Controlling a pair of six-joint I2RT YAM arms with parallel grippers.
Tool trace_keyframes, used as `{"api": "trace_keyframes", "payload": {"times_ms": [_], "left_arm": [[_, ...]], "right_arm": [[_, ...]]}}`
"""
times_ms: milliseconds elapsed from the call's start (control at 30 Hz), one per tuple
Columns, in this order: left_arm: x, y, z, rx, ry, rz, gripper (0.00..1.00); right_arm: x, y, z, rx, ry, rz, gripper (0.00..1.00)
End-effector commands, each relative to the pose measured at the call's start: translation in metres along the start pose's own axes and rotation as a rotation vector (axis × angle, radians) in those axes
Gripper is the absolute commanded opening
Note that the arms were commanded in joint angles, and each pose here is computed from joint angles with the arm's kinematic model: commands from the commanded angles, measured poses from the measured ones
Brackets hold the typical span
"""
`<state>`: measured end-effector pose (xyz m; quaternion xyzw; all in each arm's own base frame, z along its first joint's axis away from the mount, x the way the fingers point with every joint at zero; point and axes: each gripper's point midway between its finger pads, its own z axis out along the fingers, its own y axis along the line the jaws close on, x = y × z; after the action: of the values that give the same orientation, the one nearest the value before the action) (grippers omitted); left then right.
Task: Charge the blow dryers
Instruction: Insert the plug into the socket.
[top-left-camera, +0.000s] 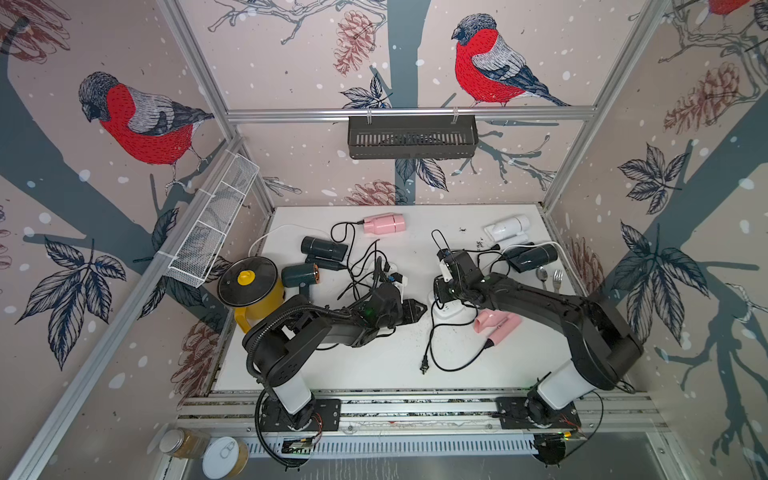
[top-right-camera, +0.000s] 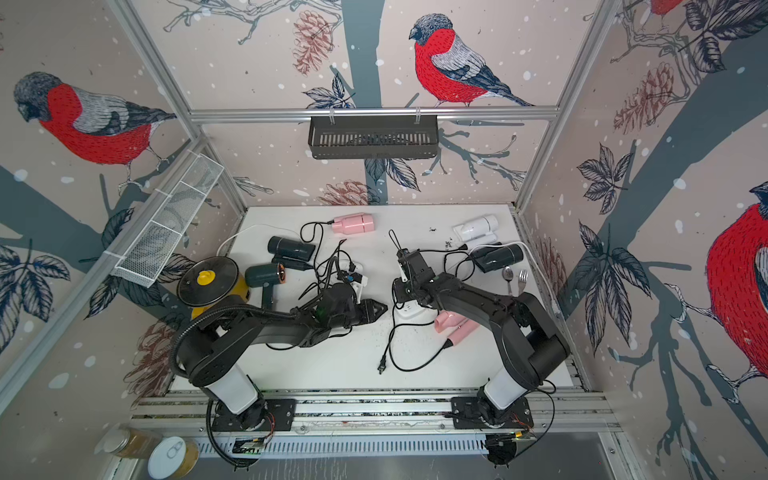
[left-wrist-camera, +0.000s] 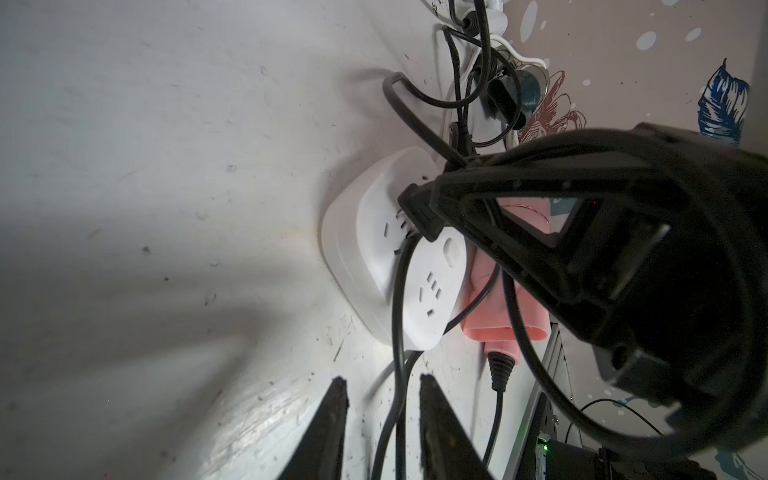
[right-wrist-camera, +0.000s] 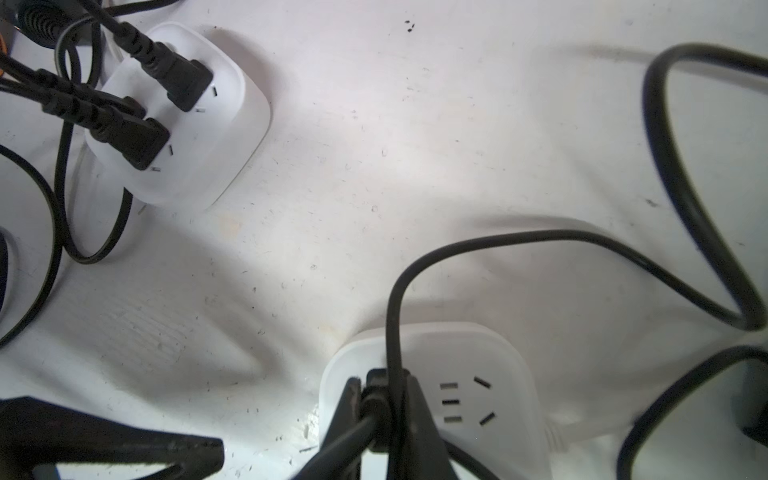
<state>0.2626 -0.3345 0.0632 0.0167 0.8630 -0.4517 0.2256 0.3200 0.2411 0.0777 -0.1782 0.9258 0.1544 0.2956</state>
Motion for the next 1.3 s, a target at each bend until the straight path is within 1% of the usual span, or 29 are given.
{"api": "trace_keyframes", "payload": {"times_ms": [0,133,300,567,633,733,1000,1133,1267], "left_arm": [[-0.007,-0.015,0.002,0.059,-0.019,0.006,0.31],[-0.006,-0.016,0.004,0.066,-0.015,-0.002,0.31],[-0.002,-0.015,0.006,0.061,-0.007,-0.005,0.31],[0.003,-0.01,0.011,0.05,0.008,-0.026,0.32],[0.003,-0.011,0.013,0.05,0.009,-0.031,0.32],[0.004,-0.01,0.017,0.05,0.011,-0.038,0.32],[-0.003,-0.013,0.014,0.033,-0.012,-0.027,0.31],[-0.006,-0.012,0.011,0.01,-0.022,-0.018,0.31],[-0.008,-0.008,0.007,-0.005,-0.041,-0.036,0.31]], "right_arm": [[-0.021,0.002,-0.008,-0.01,-0.135,-0.019,0.04],[-0.02,0.004,-0.01,-0.041,-0.181,-0.019,0.04],[-0.004,-0.001,-0.001,-0.041,-0.163,-0.012,0.04],[0.007,-0.002,-0.004,-0.086,-0.17,0.0,0.03],[0.005,-0.005,-0.004,-0.085,-0.188,0.017,0.03],[0.002,-0.016,0.001,-0.046,-0.221,0.069,0.03],[-0.014,-0.017,0.018,-0.061,-0.296,0.153,0.03],[-0.032,-0.015,0.019,-0.069,-0.335,0.165,0.03],[-0.047,-0.006,0.012,-0.097,-0.346,0.134,0.03]]}}
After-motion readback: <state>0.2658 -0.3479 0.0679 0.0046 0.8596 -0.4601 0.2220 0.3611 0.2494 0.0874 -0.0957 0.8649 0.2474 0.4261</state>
